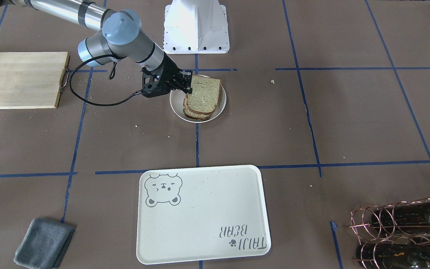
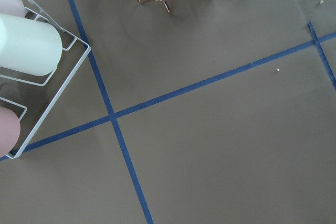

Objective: Make sandwich and place on tray
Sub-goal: 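Lower the bread slice onto the egg and open the right gripper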

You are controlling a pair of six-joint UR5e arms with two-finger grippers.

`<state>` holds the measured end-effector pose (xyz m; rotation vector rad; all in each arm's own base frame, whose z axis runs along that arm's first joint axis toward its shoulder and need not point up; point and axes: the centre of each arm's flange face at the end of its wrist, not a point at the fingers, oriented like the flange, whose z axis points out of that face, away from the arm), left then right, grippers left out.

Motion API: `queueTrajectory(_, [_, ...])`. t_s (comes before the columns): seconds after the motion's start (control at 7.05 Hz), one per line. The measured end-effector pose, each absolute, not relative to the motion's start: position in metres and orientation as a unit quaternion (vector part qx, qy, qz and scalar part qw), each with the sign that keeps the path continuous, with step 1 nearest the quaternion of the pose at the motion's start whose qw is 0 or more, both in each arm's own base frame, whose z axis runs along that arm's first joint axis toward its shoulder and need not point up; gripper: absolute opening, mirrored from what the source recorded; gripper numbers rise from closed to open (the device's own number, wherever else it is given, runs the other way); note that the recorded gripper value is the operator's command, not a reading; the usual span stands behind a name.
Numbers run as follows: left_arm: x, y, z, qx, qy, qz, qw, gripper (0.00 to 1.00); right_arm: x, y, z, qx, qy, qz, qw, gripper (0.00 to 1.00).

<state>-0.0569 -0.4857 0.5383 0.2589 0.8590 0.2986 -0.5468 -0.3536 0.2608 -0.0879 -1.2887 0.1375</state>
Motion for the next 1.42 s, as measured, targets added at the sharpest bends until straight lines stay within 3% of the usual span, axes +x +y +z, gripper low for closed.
queueTrajectory(0.85, [-0.0572,-0.4851,0.5389,0.124,0.414,0.143,0.890,1.00,-0.5445,-0.3550,0.2658,-0.041,-0.598,0.062,0.798,0.00])
queueTrajectory(0.99, [-0.0571,-0.4852,0.5389,0.124,0.414,0.143,0.890,1.00,-0.5444,-0.3554,0.2662,-0.040,-0.597,0.063,0.798,0.69])
queueTrajectory(1.13, [-0.0572,-0.4852,0.5389,0.124,0.414,0.143,0.890,1.00,-0.5442,-0.3560,0.2663,-0.039,-0.597,0.064,0.799,0.88])
queueTrajectory(1.28, [-0.0571,-0.4852,0.5392,0.124,0.414,0.143,0.890,1.00,-0.5436,-0.3568,0.2669,-0.038,-0.596,0.066,0.799,1.00])
queueTrajectory(1.42, [-0.0554,-0.4857,0.5388,0.122,0.417,0.141,0.889,1.00,-0.5408,-0.3583,0.2678,-0.037,-0.596,0.067,0.799,1.00])
